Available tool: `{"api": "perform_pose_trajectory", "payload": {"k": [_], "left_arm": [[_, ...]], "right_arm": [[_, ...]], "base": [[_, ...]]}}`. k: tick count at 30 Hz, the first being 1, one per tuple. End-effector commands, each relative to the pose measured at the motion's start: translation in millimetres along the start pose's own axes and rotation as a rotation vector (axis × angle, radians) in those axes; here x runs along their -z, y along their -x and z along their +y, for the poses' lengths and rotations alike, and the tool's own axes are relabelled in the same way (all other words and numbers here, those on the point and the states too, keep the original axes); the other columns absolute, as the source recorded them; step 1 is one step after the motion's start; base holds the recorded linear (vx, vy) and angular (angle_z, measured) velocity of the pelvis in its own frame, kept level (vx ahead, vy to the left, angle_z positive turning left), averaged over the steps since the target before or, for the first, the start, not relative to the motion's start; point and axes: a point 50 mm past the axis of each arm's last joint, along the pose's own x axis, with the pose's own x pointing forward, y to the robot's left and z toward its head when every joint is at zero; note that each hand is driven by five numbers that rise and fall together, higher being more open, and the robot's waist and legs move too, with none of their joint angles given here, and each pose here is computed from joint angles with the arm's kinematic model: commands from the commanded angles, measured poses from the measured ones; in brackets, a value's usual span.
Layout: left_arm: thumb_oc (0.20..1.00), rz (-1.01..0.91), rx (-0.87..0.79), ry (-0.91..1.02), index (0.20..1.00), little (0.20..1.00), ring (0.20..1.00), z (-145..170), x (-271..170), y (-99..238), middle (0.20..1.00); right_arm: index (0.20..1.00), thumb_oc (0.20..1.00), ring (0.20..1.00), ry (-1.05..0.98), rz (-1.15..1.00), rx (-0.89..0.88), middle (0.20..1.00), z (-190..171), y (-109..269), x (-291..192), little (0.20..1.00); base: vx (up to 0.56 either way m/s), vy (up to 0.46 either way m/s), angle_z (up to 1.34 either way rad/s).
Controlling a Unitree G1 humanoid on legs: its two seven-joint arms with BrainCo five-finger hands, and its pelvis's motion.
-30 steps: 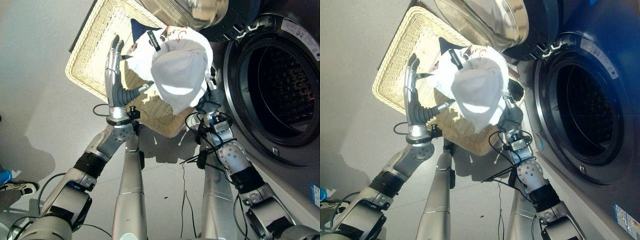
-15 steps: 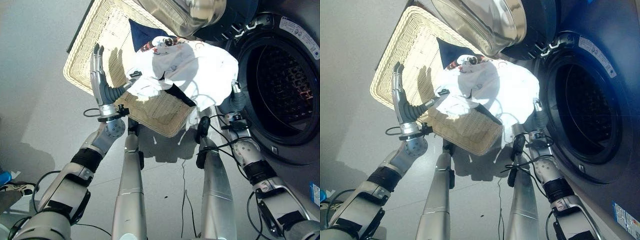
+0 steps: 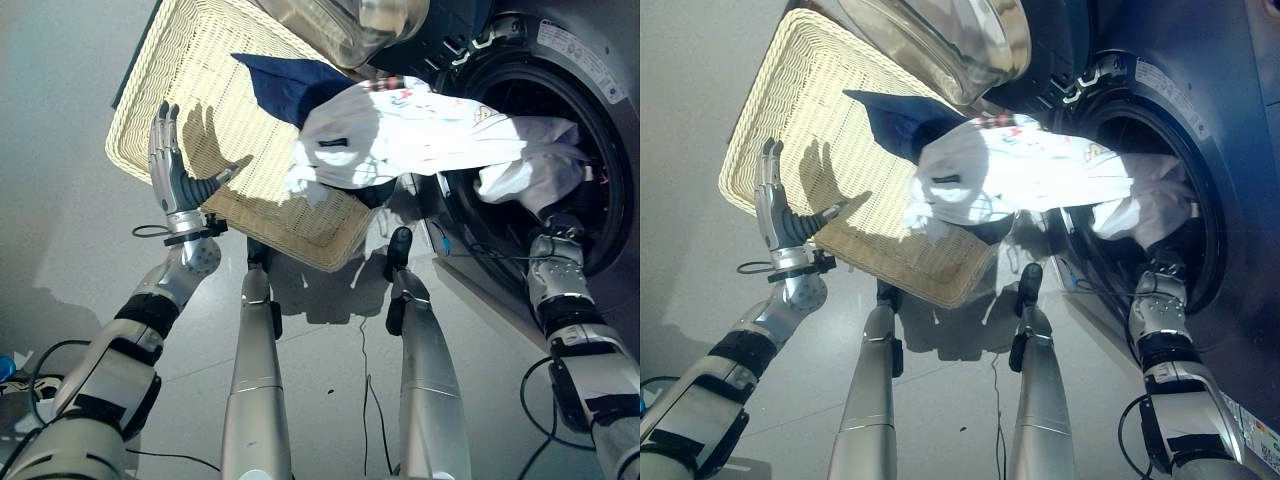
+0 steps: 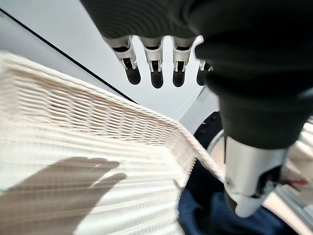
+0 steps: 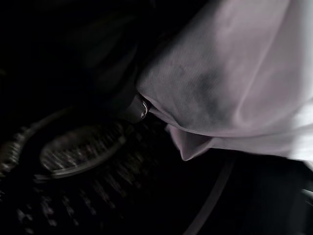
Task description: Put the clothes into the washing machine.
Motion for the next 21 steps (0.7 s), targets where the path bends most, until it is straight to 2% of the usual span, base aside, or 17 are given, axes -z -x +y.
{"api": "perform_pose_trajectory", "payload": {"k": [1, 2, 3, 4, 5, 6, 8, 9, 12, 13, 14, 15, 17, 18, 21], "left_arm": [[1.0, -0.013, -0.047, 0.009, 1.0, 1.0, 1.0, 12, 2, -5, 1.0], [1.0, -0.013, -0.047, 0.009, 1.0, 1.0, 1.0, 12, 2, -5, 1.0], [1.0, 0.036, -0.032, -0.047, 1.0, 1.0, 1.0, 25, 19, -1, 1.0], [1.0, 0.036, -0.032, -0.047, 1.0, 1.0, 1.0, 25, 19, -1, 1.0], [1.0, 0.083, -0.008, -0.094, 1.0, 1.0, 1.0, 36, 33, 5, 1.0], [1.0, 0.088, 0.004, -0.106, 1.0, 1.0, 1.0, 38, 36, 5, 1.0], [1.0, 0.087, 0.01, -0.106, 1.0, 1.0, 1.0, 38, 36, 6, 1.0], [1.0, 0.084, 0.029, -0.102, 1.0, 1.0, 1.0, 36, 36, 9, 1.0], [1.0, 0.078, 0.048, -0.097, 1.0, 1.0, 1.0, 33, 35, 11, 1.0], [1.0, 0.073, 0.061, -0.096, 1.0, 1.0, 1.0, 31, 34, 12, 1.0], [1.0, 0.072, 0.064, -0.095, 1.0, 1.0, 1.0, 30, 34, 13, 1.0], [1.0, 0.07, 0.067, -0.091, 1.0, 1.0, 1.0, 29, 34, 13, 1.0], [1.0, 0.067, 0.07, -0.089, 1.0, 1.0, 1.0, 29, 33, 13, 1.0], [1.0, 0.064, 0.071, -0.085, 1.0, 1.0, 1.0, 28, 32, 12, 1.0], [1.0, 0.049, 0.078, -0.077, 1.0, 1.0, 1.0, 27, 28, 6, 1.0]], "right_arm": [[0.2, 0.2, 0.2, 0.119, -0.406, -0.039, 0.2, 34, -21, -96, 0.2], [0.2, 0.2, 0.2, 0.119, -0.406, -0.039, 0.2, 34, -21, -96, 0.2], [0.2, 0.2, 0.2, 0.177, -0.632, 0.052, 0.2, 70, -27, -145, 0.2], [0.2, 0.2, 0.2, 0.177, -0.632, 0.052, 0.2, 70, -27, -145, 0.2], [0.2, 0.2, 0.2, 0.285, -0.839, 0.17, 0.2, 106, -24, -192, 0.2], [0.2, 0.2, 0.2, 0.325, -0.876, 0.221, 0.2, 119, -26, -199, 0.2], [0.2, 0.2, 0.2, 0.334, -0.885, 0.234, 0.2, 121, -27, -201, 0.2], [0.2, 0.2, 0.2, 0.423, -0.917, 0.274, 0.2, 136, -30, -199, 0.2], [0.2, 0.2, 0.2, 0.486, -0.946, 0.33, 0.2, 142, -31, -191, 0.2], [0.366, 0.366, 0.366, 0.515, -0.951, 0.356, 0.366, 144, -32, -186, 0.366], [0.429, 0.429, 0.429, 0.531, -0.953, 0.363, 0.429, 144, -33, -184, 0.429], [0.639, 0.639, 0.639, 0.547, -0.942, 0.37, 0.639, 145, -34, -178, 0.639], [0.834, 0.834, 0.834, 0.597, -0.932, 0.389, 0.834, 145, -36, -174, 0.834], [1.0, 1.0, 1.0, 0.621, -0.927, 0.39, 1.0, 147, -37, -168, 1.0], [1.0, 1.0, 1.0, 0.817, -0.842, 0.43, 1.0, 141, -46, -149, 1.0]], "base": [[0.0, 0.0, 0.0], [-0.01, -0.04, -0.05], [-0.01, -0.04, -0.05], [-0.02, -0.038, -0.1], [0.0, 0.009, -0.09], [0.0, 0.01, -0.23], [0.01, 0.006, -0.24], [0.01, 0.007, -0.12], [0.01, 0.021, 0.05], [0.02, 0.013, 0.04], [0.0, 0.0, 0.0], [0.0, 0.0, 0.0], [0.0, 0.0, 0.0], [0.0, 0.0, 0.0], [0.0, -0.008, 0.01]]}}
